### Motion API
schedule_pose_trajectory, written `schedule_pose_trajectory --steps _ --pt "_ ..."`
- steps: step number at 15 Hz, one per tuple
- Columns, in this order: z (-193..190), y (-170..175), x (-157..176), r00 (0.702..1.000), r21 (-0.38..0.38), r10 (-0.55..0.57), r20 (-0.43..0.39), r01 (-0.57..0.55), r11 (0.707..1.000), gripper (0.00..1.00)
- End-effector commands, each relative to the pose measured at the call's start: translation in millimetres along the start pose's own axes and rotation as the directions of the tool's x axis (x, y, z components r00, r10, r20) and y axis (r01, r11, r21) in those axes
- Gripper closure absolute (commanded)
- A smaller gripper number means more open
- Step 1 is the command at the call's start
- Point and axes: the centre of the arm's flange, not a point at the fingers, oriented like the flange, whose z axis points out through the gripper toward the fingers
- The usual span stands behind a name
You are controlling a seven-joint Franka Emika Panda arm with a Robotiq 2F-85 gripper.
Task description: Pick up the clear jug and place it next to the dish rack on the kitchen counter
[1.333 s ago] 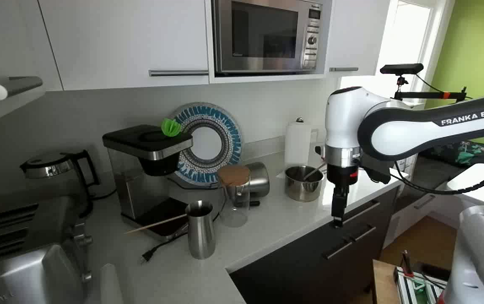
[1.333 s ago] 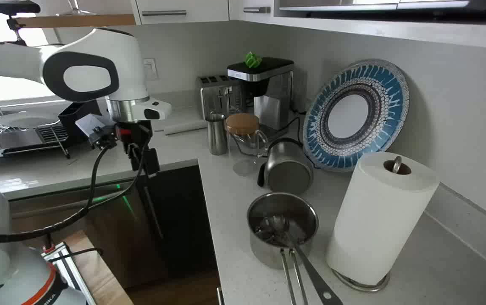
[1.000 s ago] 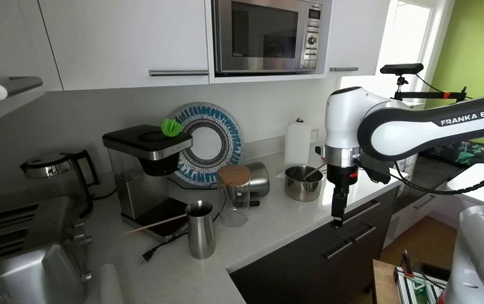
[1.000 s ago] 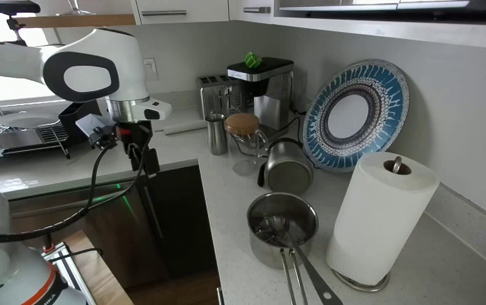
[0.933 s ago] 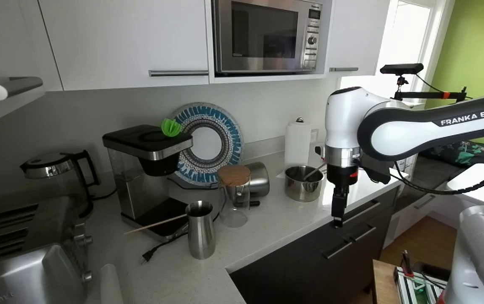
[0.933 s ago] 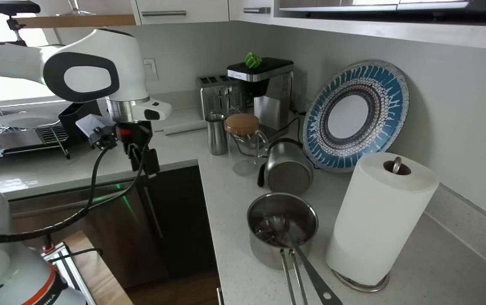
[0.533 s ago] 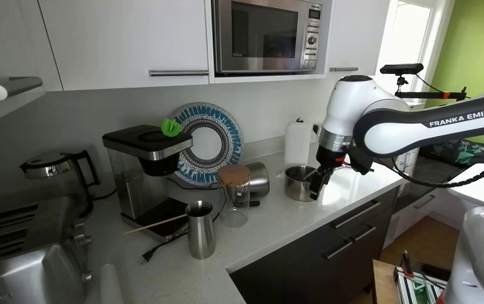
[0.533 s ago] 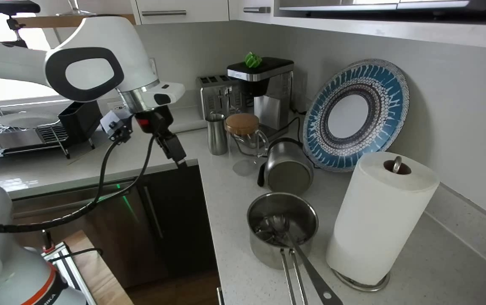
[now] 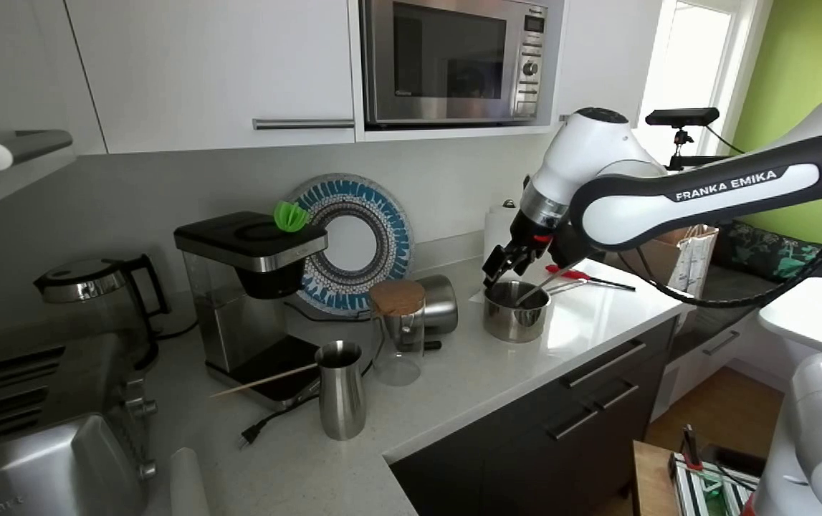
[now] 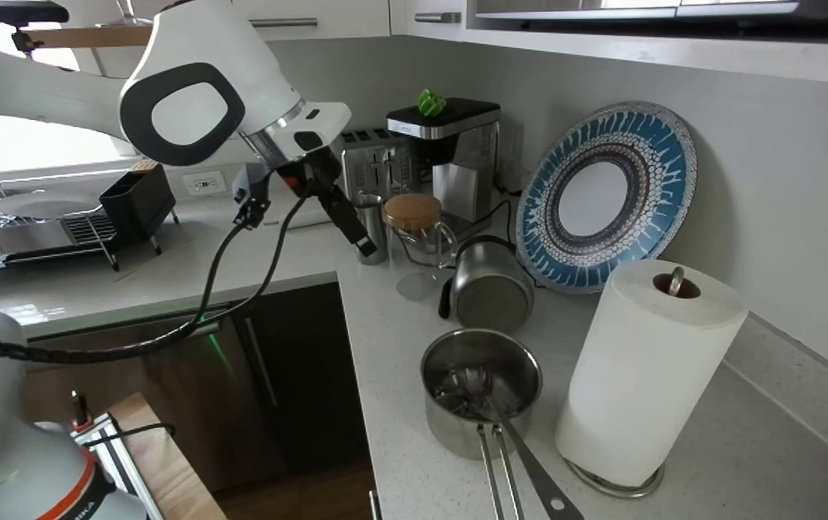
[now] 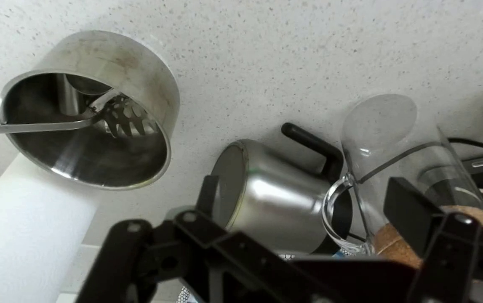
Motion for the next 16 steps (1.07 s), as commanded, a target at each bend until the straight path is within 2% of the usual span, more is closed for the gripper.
schedule_pose_trajectory --steps 1,2,3,6,9,13,15,16 --pt "-0.3 -0.3 0.8 1.000 0.000 0.001 -0.001 -0.001 1.000 0.00" --pt "3.1 0.7 7.7 0.995 0.108 -0.103 0.002 0.102 0.989 0.00" --pt "6.1 5.1 11.5 0.989 0.113 -0.146 -0.008 0.146 0.983 0.00" --pt "23.4 26.7 29.0 0.961 0.201 -0.276 0.016 0.268 0.942 0.00" --pt "35.0 34.2 50.4 0.914 0.269 -0.404 0.027 0.383 0.884 0.00" --pt "38.4 20.8 77.5 0.813 0.335 -0.579 0.069 0.527 0.781 0.00" --pt "45.0 9.4 73.3 0.743 0.352 -0.661 0.105 0.594 0.724 0.00" --pt "46.6 -2.4 73.0 0.704 0.327 -0.699 0.122 0.637 0.698 0.00"
